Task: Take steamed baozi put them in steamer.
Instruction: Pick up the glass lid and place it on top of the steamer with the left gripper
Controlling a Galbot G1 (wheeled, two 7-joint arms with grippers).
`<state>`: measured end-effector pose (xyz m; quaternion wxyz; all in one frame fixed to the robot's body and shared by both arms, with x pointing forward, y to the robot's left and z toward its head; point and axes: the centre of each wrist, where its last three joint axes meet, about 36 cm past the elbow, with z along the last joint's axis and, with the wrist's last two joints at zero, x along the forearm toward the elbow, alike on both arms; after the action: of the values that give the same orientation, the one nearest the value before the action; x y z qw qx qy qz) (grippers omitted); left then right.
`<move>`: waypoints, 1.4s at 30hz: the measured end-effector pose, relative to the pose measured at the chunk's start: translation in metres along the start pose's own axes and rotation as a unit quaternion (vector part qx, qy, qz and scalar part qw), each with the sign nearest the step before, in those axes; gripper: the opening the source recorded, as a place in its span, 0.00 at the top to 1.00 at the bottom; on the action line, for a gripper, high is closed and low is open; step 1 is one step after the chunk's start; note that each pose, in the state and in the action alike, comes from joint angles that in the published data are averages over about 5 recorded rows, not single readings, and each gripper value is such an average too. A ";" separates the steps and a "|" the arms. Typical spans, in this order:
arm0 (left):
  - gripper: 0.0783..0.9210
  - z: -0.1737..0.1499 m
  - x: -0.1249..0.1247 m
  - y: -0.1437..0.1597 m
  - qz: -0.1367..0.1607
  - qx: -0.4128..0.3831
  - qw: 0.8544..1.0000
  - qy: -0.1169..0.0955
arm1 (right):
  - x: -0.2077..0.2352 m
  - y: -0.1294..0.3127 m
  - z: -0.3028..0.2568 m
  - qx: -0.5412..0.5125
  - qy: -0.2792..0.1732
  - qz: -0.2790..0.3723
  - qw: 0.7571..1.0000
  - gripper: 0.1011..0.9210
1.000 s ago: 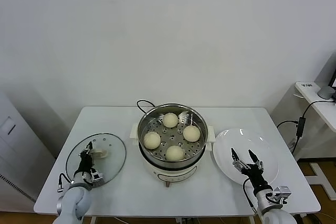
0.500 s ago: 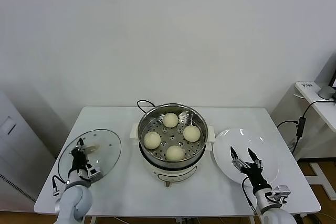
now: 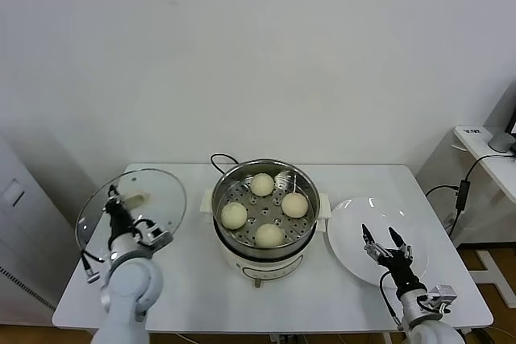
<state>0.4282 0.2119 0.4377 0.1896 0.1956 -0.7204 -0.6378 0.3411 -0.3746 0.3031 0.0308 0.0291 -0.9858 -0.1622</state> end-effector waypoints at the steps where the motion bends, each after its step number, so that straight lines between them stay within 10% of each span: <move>1: 0.93 -0.007 0.004 0.004 -0.003 -0.001 1.000 0.000 | 0.001 -0.001 0.000 0.000 0.000 0.001 1.000 0.12; 12: 0.93 -0.080 0.051 0.040 -0.022 0.008 0.999 -0.030 | 0.008 -0.010 -0.005 0.005 0.002 0.012 1.000 0.12; 30: 0.93 -0.173 0.106 0.042 0.015 -0.014 0.984 -0.179 | 0.017 -0.003 -0.001 0.005 0.003 0.015 1.000 0.12; 42: 0.93 -0.199 0.109 0.021 0.056 -0.020 0.972 -0.227 | 0.021 0.000 0.003 0.003 0.003 0.018 1.000 0.12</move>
<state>0.4384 -0.0113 0.4841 0.0603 0.0013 -0.7418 -0.6679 0.3197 -0.3749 0.3012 0.0370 0.0118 -0.9866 -0.1585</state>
